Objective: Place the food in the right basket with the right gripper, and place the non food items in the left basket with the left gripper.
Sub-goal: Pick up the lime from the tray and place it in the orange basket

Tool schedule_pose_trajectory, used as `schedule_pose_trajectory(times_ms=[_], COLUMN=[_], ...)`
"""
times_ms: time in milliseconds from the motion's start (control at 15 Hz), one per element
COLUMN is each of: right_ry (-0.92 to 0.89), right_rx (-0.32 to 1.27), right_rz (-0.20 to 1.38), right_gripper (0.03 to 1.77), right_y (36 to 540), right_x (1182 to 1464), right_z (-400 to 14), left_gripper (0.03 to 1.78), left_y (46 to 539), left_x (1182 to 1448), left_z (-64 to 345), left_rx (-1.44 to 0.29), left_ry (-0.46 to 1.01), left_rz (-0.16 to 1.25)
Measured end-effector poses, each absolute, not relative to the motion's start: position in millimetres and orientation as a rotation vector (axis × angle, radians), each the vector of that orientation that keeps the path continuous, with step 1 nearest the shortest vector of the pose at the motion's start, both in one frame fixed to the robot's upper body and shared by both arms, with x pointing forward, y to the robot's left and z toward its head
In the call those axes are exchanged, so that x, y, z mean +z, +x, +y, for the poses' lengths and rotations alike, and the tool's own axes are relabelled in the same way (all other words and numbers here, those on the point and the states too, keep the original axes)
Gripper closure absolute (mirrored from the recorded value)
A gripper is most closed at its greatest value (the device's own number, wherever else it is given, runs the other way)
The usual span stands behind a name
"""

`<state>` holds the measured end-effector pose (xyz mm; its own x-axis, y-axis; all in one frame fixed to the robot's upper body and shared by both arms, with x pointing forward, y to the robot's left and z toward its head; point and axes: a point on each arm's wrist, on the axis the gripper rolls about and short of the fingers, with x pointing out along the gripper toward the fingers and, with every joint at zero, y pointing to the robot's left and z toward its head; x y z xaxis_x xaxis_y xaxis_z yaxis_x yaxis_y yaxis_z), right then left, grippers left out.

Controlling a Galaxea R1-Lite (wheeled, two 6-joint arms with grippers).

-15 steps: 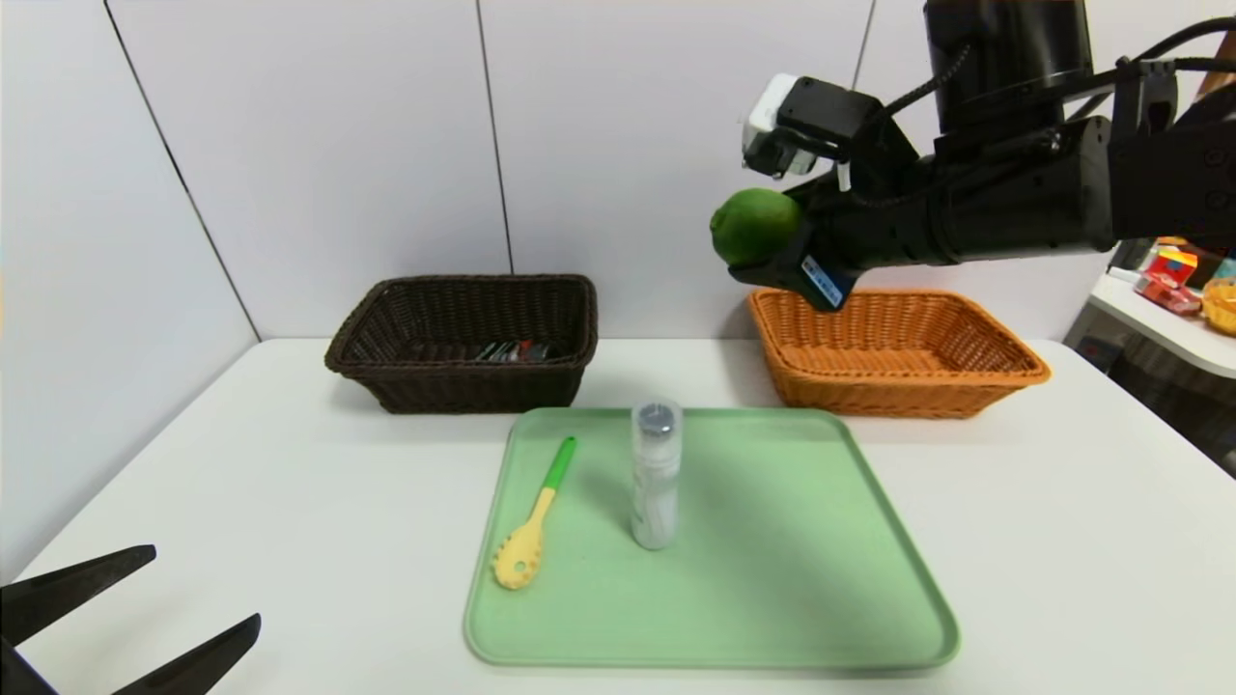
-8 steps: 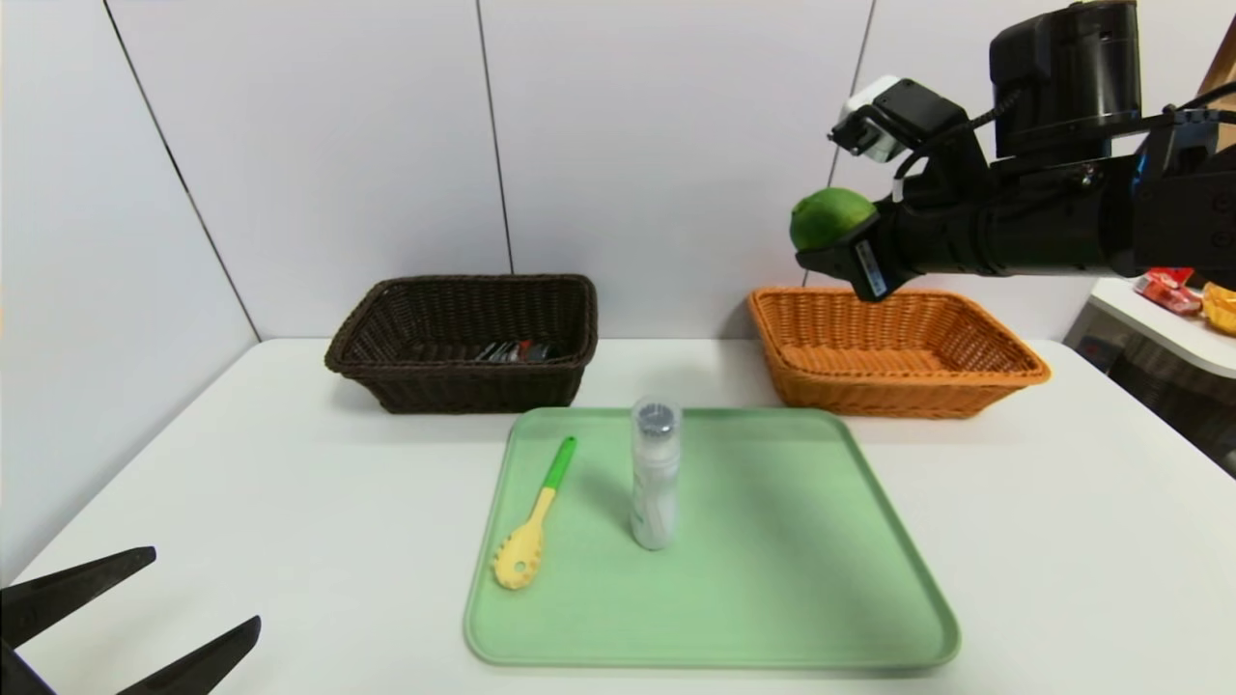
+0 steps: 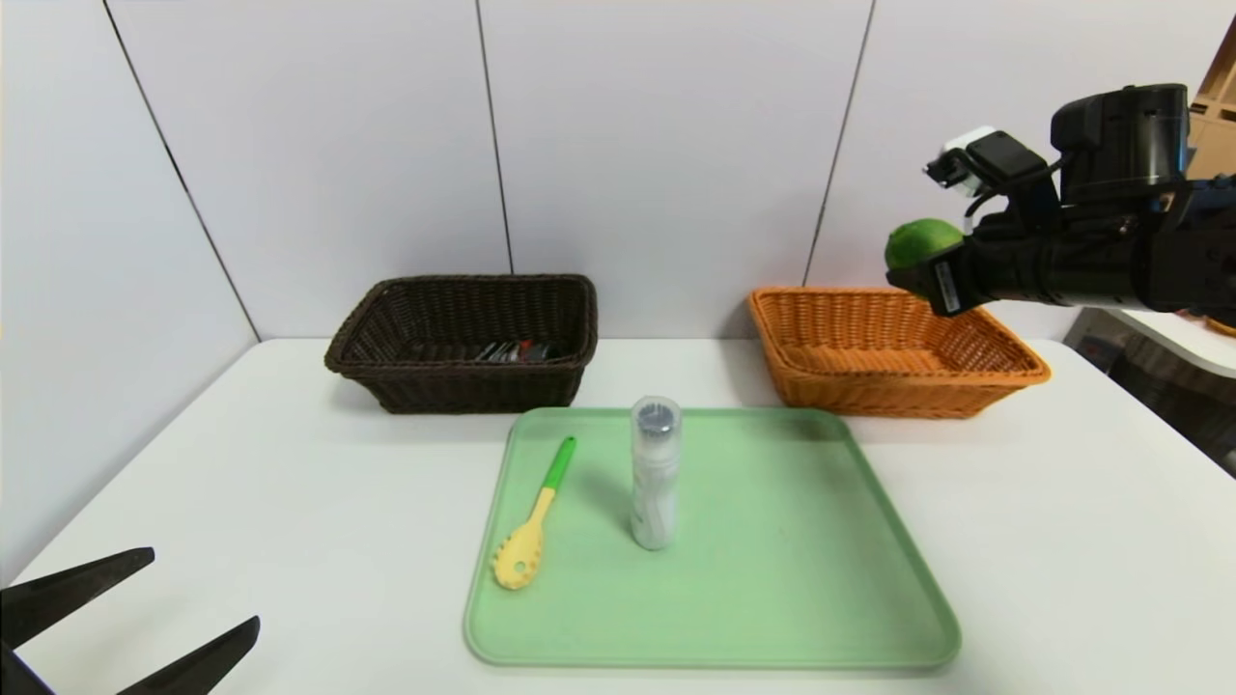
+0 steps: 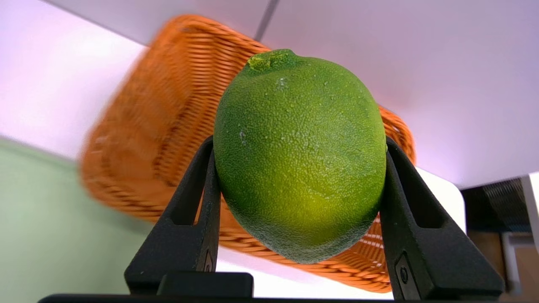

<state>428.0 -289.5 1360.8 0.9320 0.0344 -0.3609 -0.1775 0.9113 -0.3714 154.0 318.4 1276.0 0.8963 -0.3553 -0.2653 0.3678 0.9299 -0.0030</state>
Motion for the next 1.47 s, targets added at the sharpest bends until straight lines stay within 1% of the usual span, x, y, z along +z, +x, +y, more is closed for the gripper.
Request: schedule_pose_trajectory(times_ms=[200,400,533,867,1133,1467], right_ry=[-0.396,-0.389,-0.384,-0.342,-0.339,-0.324], right_rx=[0.107,0.114,0.117,0.132,0.145,0.157], right_rz=[0.369,0.411,0.436,0.515,0.582,0.579], right_gripper=[0.78,0.78,0.78,0.78,0.78,0.78], right_y=[438.2,447.9,454.0,466.2,475.7,489.7], right_x=[1346.0,1333.6,1333.5,1348.3,1343.3,1339.4], right_z=[-303.6,-306.5,-306.2,-300.9,-295.1,-288.0], left_gripper=[0.12,0.12,0.12,0.12,0.12,0.12], left_y=[153.3,151.3,150.3,151.7,153.3,153.9], left_x=[1275.1,1274.3,1274.1,1275.7,1276.1,1275.8], left_z=[318.6,319.1,319.3,319.0,318.7,318.7], left_rx=[-0.373,-0.370,-0.370,-0.372,-0.372,-0.371], left_ry=[0.049,0.049,0.049,0.050,0.050,0.050], left_rz=[0.266,0.264,0.261,0.261,0.266,0.270])
